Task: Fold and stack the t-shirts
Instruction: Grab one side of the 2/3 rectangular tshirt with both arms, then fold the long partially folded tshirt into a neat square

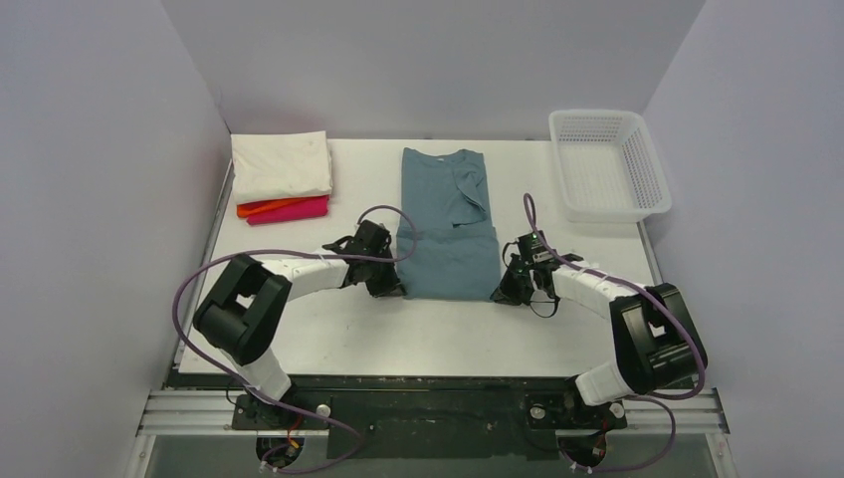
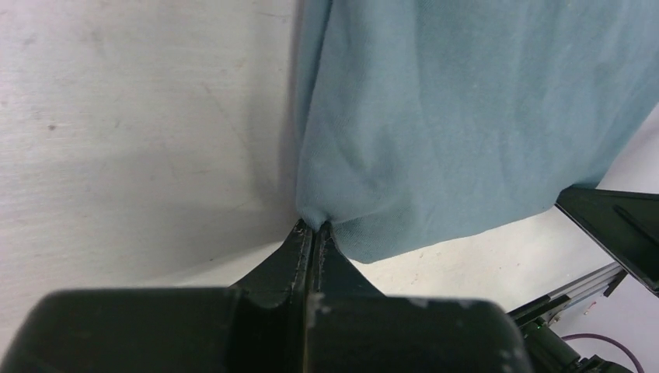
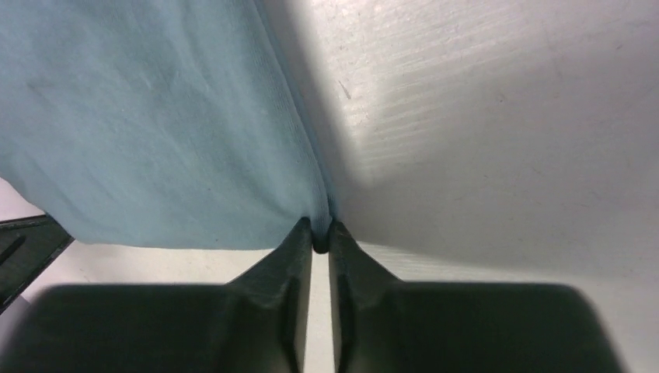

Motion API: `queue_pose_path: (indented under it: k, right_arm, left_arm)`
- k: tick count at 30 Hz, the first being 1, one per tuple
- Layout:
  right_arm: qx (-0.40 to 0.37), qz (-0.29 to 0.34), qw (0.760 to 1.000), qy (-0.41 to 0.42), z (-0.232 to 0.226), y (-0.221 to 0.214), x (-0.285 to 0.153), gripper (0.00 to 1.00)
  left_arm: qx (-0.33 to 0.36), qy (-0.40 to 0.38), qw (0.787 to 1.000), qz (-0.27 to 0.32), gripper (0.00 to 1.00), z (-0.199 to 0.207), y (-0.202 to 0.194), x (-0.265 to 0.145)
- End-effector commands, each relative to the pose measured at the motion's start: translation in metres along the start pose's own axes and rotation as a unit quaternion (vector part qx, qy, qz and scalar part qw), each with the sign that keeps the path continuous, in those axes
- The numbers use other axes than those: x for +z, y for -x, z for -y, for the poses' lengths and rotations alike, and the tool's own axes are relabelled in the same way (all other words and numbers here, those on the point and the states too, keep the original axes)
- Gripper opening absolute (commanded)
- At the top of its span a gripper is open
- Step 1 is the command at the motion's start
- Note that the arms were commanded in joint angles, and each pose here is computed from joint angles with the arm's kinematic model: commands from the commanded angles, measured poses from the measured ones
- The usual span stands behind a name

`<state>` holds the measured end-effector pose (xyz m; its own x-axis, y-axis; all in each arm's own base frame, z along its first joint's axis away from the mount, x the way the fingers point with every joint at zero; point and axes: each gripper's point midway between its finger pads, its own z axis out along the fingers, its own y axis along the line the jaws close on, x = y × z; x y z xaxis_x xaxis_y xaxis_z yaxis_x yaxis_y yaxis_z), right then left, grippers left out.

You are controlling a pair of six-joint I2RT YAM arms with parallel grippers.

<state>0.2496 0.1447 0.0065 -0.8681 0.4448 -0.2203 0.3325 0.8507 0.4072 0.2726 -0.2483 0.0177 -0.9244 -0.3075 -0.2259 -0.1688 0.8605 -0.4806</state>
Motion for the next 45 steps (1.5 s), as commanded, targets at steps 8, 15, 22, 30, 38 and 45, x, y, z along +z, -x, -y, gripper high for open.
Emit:
queue_pose_path:
  k: [8, 15, 22, 30, 38, 45]
  right_arm:
    - [-0.057, -0.057, 0.997, -0.018, 0.016, -0.046, -0.041, 0.00]
    - [-0.063, -0.125, 0.990, 0.031, 0.025, -0.109, -0.100, 0.00]
    - [-0.059, -0.157, 0.972, 0.166, -0.015, -0.135, -0.173, 0.00]
    - [-0.104, -0.122, 0.970, 0.182, -0.033, -0.116, -0.199, 0.00]
    - [-0.103, -0.039, 0.981, 0.157, -0.048, -0.049, -0.195, 0.00]
    - [-0.076, -0.024, 0.978, 0.192, -0.075, -0.011, -0.184, 0.00]
  left_arm:
    - [0.054, 0.027, 0.998, 0.013, 0.00, -0.016, -0.033, -0.030]
    - [0.072, -0.013, 0.997, 0.007, 0.00, -0.015, -0.087, -0.097]
    - [0.067, -0.100, 0.992, 0.031, 0.00, 0.001, -0.106, -0.181]
    - [0.076, -0.182, 0.976, 0.096, 0.00, 0.035, -0.083, -0.224]
    - [0.080, -0.140, 0.965, 0.207, 0.00, 0.058, -0.013, -0.233]
    - [0.043, -0.172, 0.962, 0.209, 0.00, 0.068, 0.047, -0.208]
